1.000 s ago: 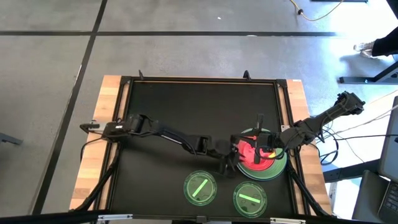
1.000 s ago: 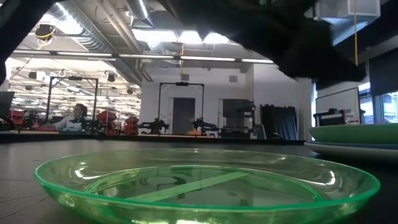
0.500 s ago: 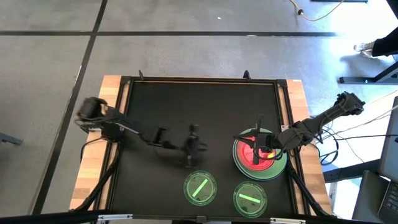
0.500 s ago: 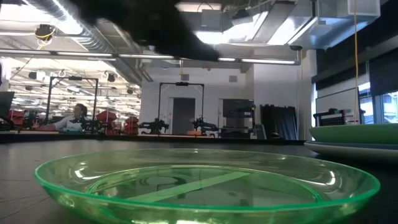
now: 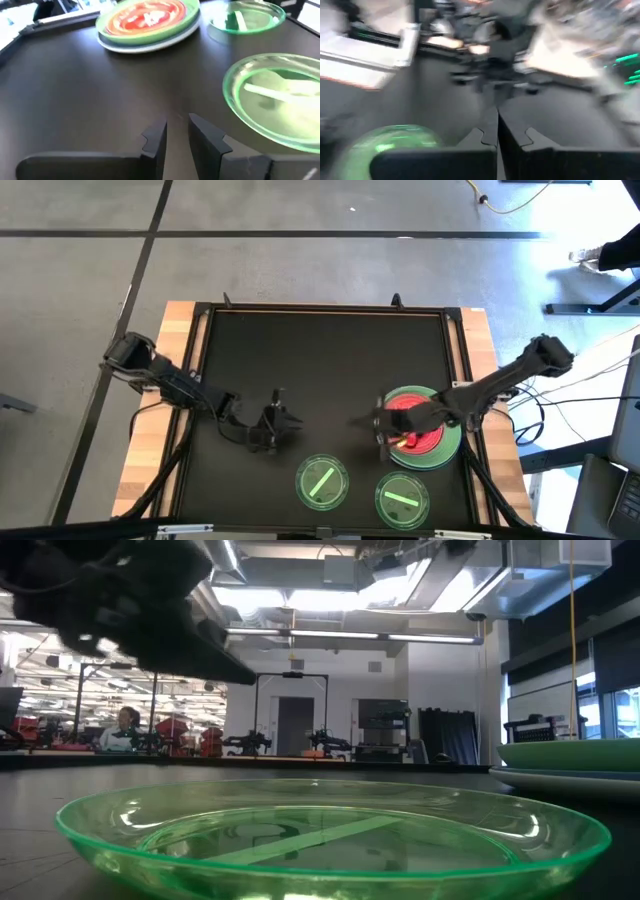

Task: Stack plastic plates
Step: Stack the left green plate on top of pink plate

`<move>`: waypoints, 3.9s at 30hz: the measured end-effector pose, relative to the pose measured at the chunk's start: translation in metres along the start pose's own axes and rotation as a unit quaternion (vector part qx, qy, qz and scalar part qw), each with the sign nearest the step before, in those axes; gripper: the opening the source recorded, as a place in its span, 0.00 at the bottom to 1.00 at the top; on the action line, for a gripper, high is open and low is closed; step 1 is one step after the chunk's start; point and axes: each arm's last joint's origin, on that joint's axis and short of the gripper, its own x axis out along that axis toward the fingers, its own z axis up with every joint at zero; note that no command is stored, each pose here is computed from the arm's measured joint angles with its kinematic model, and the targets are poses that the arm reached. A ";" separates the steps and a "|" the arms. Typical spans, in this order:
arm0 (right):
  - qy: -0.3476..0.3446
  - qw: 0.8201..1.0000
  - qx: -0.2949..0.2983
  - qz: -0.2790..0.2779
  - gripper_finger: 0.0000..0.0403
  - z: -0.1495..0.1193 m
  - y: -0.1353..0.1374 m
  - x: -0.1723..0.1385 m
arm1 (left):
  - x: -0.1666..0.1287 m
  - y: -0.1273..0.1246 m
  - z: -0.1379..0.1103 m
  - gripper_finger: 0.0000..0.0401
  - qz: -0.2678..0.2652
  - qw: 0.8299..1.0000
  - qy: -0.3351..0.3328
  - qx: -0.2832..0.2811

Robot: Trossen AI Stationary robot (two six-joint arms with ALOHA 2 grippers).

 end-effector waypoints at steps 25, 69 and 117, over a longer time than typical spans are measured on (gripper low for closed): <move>0.261 0.922 0.281 0.047 0.42 -0.098 0.058 0.111 | -0.027 -0.059 -0.012 0.18 -0.108 0.994 0.029 0.006; 0.382 0.900 0.162 -0.133 0.44 -0.081 0.022 0.125 | -0.026 -0.058 -0.014 0.18 -0.091 0.995 0.035 0.012; 0.348 0.916 0.181 -0.087 0.00 -0.041 -0.006 0.052 | -0.026 -0.057 -0.014 0.18 -0.079 0.996 0.035 0.011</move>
